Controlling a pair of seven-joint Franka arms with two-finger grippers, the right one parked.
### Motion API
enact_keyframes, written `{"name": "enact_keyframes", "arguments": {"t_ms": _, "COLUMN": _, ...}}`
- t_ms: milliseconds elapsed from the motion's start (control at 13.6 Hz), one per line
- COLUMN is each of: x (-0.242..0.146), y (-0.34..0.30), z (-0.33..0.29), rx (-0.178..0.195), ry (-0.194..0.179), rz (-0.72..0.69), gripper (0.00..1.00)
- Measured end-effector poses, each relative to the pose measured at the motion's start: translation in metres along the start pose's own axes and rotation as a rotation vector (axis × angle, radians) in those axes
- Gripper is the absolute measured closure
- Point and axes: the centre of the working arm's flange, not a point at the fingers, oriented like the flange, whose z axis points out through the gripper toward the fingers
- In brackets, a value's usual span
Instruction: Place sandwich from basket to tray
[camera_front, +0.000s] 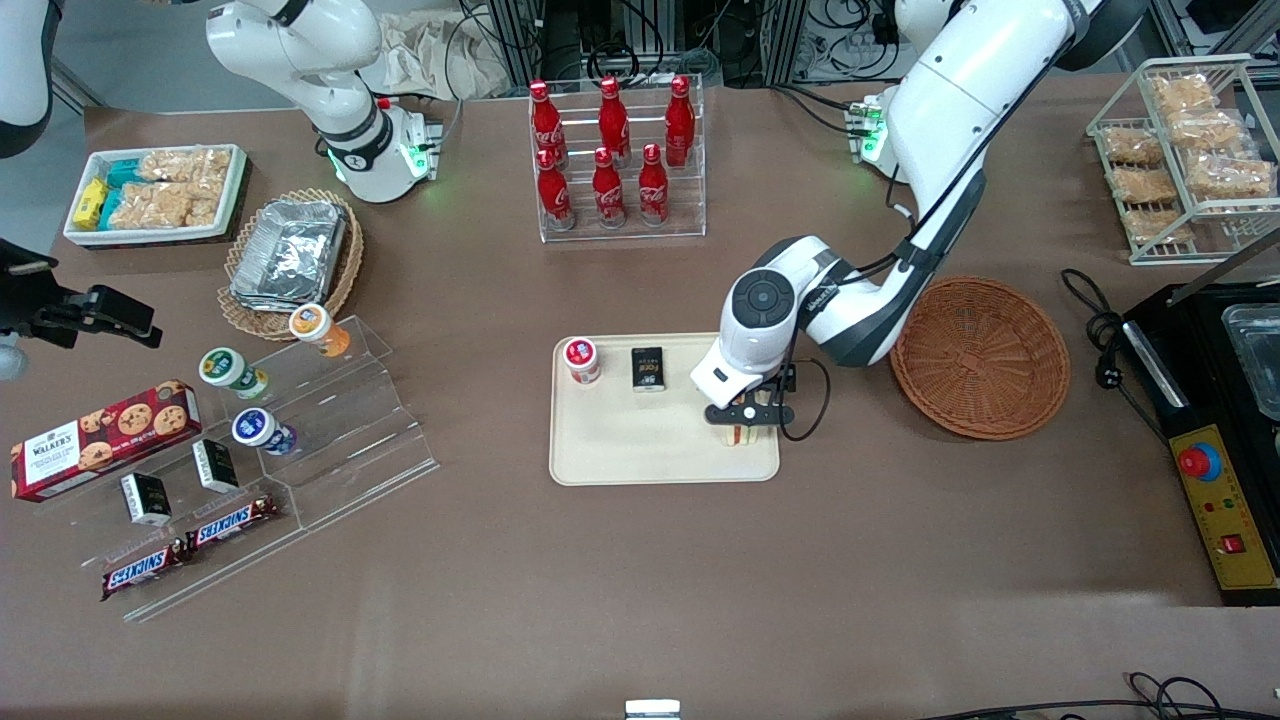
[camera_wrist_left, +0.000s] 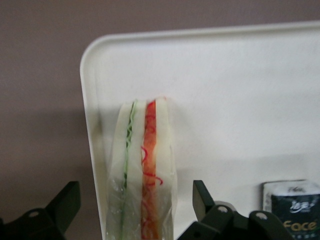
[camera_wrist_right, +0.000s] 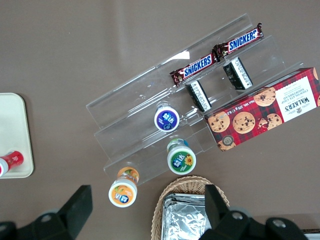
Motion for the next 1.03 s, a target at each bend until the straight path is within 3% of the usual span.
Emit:
{"name": "enact_keyframes", "arguments": {"t_ms": 147, "x": 0.021, "y": -0.008, "z": -0.036, "rx": -0.01, "ry": 0.024, "rz": -0.06, "gripper": 0.0}}
{"name": "enact_keyframes", "arguments": {"t_ms": 294, "x": 0.041, "y": -0.023, "z": -0.093, "rx": -0.054, "ry": 0.038, "rz": -0.148, "gripper": 0.0}}
{"name": "enact_keyframes", "arguments": {"t_ms": 440, "x": 0.056, "y": -0.053, "z": -0.149, "rx": -0.069, "ry": 0.038, "rz": -0.236, "gripper": 0.0}}
{"name": "enact_keyframes", "arguments": {"t_ms": 734, "x": 0.071, "y": -0.142, "z": -0.248, "rx": -0.01, "ry": -0.016, "rz": -0.339, "gripper": 0.0}}
{"name": "enact_keyframes", "arguments": {"t_ms": 881, "x": 0.066, "y": -0.186, "z": -0.284, "rx": -0.003, "ry": -0.05, "rz": -0.318, "gripper": 0.0}}
{"name": "enact_keyframes", "arguments": {"t_ms": 1028, "x": 0.061, "y": -0.239, "z": -0.314, "rx": -0.008, "ry": -0.058, "rz": -0.278, "gripper": 0.0}}
